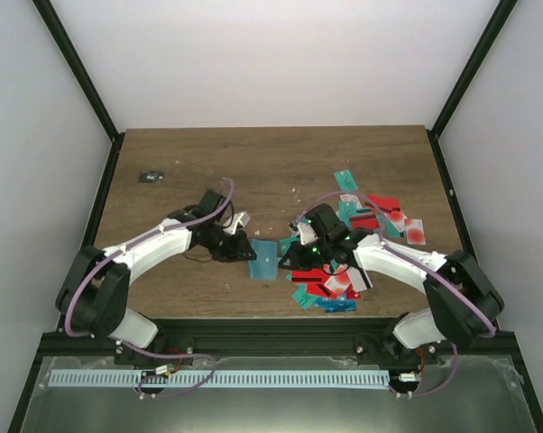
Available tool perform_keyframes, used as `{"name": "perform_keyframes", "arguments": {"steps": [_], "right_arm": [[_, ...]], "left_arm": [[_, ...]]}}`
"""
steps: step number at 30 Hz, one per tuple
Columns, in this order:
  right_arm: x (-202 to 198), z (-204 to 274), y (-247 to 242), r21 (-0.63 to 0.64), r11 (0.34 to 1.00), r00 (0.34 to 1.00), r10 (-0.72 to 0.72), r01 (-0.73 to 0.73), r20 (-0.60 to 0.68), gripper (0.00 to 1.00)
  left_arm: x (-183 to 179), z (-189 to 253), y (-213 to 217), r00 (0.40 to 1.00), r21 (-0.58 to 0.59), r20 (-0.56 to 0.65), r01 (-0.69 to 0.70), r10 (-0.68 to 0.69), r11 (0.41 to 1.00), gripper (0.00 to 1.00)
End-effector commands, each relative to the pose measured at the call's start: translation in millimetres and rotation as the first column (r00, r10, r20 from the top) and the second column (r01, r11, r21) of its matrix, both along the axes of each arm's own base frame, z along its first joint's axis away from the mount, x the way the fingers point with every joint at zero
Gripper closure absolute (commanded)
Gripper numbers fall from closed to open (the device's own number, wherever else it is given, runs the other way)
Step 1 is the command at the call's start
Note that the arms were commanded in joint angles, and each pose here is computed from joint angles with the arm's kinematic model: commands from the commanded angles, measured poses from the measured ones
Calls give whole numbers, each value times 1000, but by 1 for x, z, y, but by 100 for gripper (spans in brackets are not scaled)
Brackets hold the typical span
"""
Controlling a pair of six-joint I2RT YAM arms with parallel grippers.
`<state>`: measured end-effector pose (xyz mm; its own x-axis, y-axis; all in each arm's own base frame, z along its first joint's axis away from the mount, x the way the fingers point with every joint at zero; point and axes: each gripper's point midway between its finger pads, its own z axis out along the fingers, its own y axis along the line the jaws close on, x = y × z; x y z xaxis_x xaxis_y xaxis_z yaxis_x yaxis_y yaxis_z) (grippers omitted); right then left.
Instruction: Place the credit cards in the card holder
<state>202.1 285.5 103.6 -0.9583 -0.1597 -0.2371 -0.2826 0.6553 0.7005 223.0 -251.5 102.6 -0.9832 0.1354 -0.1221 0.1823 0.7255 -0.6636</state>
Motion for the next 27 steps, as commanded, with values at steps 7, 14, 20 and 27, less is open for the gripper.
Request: {"name": "perform_keyframes", "arguments": {"steps": [7, 14, 20, 27], "right_arm": [[1, -12, 17, 68, 997, 997, 31, -27, -64, 99], [1, -14, 18, 62, 997, 997, 39, -34, -67, 99], [7, -1, 18, 58, 998, 999, 40, -38, -24, 99], [7, -5, 18, 35, 998, 998, 51, -49, -34, 99]], "left_arm": [[22, -38, 41, 1000, 233, 5, -31, 30, 972, 53], [15, -20, 49, 997, 243, 47, -71, 61, 967, 40], [5, -2, 28, 994, 168, 100, 17, -34, 986, 40], [-5, -9, 6, 988, 174, 102, 95, -114, 980, 38]]}}
